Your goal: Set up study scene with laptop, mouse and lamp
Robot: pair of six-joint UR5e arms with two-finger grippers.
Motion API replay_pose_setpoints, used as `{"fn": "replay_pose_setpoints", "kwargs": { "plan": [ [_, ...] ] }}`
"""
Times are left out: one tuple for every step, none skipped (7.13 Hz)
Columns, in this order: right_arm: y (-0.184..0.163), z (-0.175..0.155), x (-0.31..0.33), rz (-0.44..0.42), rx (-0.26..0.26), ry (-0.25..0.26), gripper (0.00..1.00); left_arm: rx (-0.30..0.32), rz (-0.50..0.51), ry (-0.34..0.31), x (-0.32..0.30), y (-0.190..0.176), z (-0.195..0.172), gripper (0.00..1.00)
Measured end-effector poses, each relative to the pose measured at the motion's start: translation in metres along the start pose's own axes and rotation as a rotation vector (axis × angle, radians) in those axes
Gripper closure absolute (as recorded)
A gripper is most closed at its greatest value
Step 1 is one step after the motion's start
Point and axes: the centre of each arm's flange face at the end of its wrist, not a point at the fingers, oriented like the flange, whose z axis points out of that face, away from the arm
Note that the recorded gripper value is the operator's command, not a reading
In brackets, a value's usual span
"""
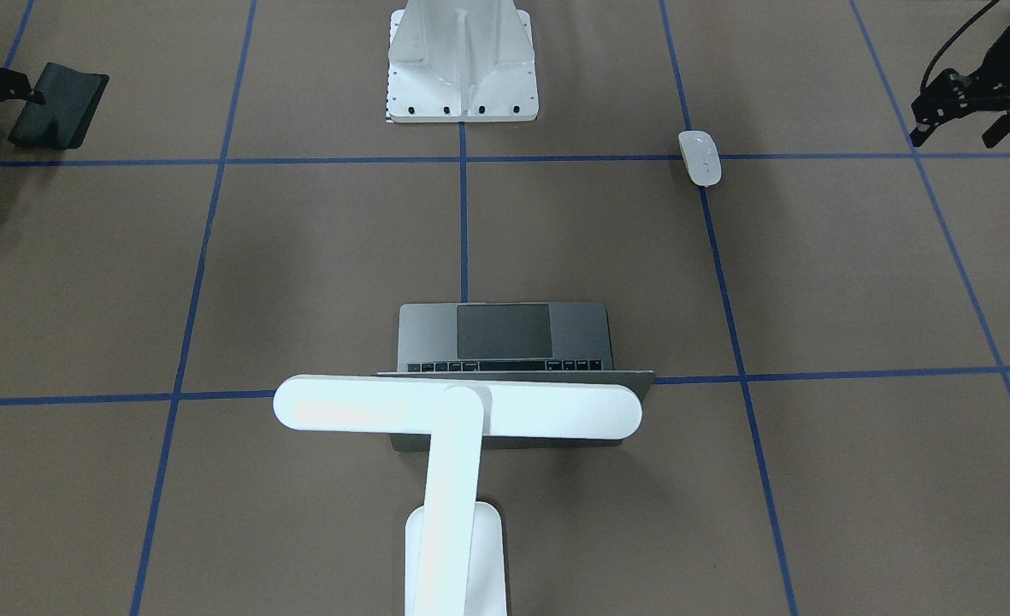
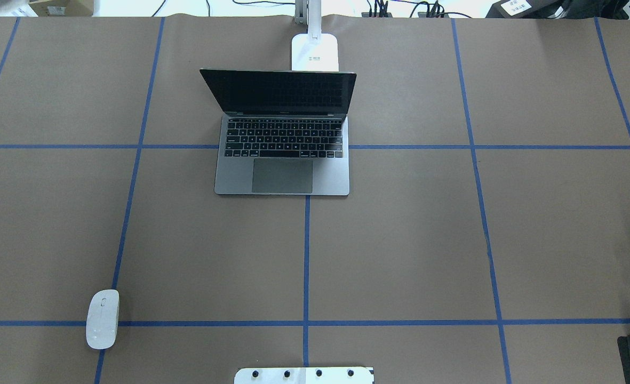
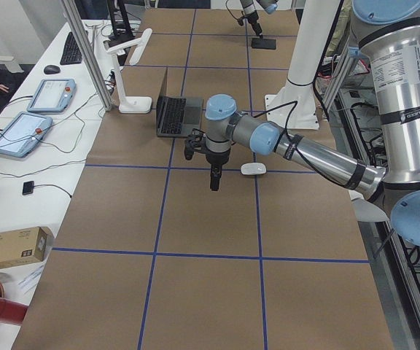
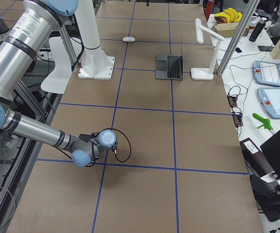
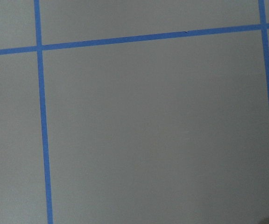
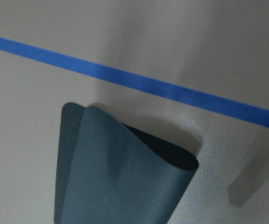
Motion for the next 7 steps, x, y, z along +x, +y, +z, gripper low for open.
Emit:
{"fn": "replay_pose_setpoints", "kwargs": {
  "plan": [
    [-0.0002, 0.0015, -0.0010, 0.000, -0.001, 0.005, 0.00, -0.002, 0.005, 0.002, -0.0009, -0.0001, 0.0002, 0.00],
    [-0.0005, 0.0024, -0.0011, -0.001, 0.000, 0.011, 0.00, -0.004, 0.006, 0.007, -0.0017, -0.0001, -0.0001, 0.00],
    [-0.0007, 0.0031, -0.0008, -0.004, 0.001, 0.016, 0.00, -0.006, 0.006, 0.011, -0.0020, 0.0001, -0.0004, 0.00],
    [-0.0008, 0.0034, -0.0007, -0.005, 0.002, 0.020, 0.00, -0.007, 0.006, 0.013, -0.0022, 0.0001, -0.0003, 0.00],
    [-0.0009, 0.0037, -0.0006, -0.005, 0.002, 0.022, 0.00, -0.007, 0.006, 0.014, -0.0023, 0.0000, -0.0003, 0.00],
    [-0.0011, 0.0039, -0.0006, -0.005, 0.003, 0.024, 0.00, -0.007, 0.006, 0.014, -0.0021, -0.0002, -0.0005, 0.00],
    [-0.0020, 0.0041, -0.0013, -0.006, 0.003, 0.024, 0.00, -0.007, 0.006, 0.014, -0.0020, -0.0002, -0.0005, 0.00]
  ]
}}
